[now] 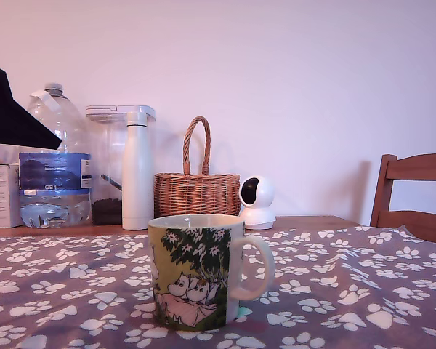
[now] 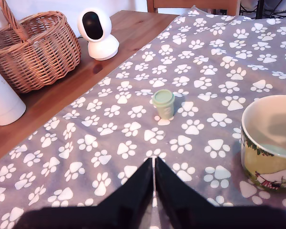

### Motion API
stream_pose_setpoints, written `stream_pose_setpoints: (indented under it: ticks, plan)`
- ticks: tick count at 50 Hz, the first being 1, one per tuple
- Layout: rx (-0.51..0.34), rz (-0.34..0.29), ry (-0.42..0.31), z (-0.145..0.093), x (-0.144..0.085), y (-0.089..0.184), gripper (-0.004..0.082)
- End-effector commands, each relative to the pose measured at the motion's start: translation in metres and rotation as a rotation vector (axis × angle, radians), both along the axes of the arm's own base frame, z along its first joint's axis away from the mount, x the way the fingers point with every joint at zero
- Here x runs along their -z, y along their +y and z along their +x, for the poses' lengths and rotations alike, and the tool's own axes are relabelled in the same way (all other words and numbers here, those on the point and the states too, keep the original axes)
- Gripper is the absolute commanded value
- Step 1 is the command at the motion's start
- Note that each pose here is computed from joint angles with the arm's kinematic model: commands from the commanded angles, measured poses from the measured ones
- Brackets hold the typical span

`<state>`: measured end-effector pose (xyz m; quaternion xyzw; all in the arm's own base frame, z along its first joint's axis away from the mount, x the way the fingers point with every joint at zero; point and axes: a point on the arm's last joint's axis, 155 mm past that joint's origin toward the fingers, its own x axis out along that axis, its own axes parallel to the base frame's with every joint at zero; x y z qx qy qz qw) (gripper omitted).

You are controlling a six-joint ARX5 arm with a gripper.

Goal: Pick up the coffee capsules from the table one by one and drop them inside the nearest coffee cup

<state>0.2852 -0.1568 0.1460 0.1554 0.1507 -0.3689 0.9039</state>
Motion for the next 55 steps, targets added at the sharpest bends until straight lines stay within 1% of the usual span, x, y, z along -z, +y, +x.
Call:
stream_pose_setpoints:
  ticks: [1,3,7,10,13,15,17,26,32,35,37,44,50,55]
  plan:
    - [0.005,0.011,0.006,-0.001,0.006,0.000,0.0019]
    - [0.005,0.011,0.007,0.000,0.006,0.000,0.0081]
    - [0.015,0.007,0.016,-0.001,0.009,-0.002,0.0286]
    - [0.033,-0.010,0.024,-0.002,0.009,-0.006,0.0432]
    - [0.037,-0.028,0.036,-0.001,0.009,-0.008,0.0524]
    - [0.034,-0.032,0.039,0.000,0.010,-0.008,0.0557]
    - [0.034,-0.030,0.046,0.000,0.012,-0.008,0.0572]
    - [0.034,-0.035,0.104,0.002,0.027,-0.010,0.0572]
    - [0.066,-0.050,0.111,0.004,0.031,-0.017,0.0572]
    - [0.103,-0.069,0.104,0.004,0.030,-0.023,0.0572]
    - [0.108,-0.074,0.099,0.007,0.031,-0.024,0.0572]
    - [0.147,-0.099,0.053,0.015,0.029,-0.031,0.0572]
    - [0.205,-0.135,0.021,0.018,0.026,-0.039,0.0572]
    - [0.221,-0.148,0.004,0.023,0.029,-0.040,0.0572]
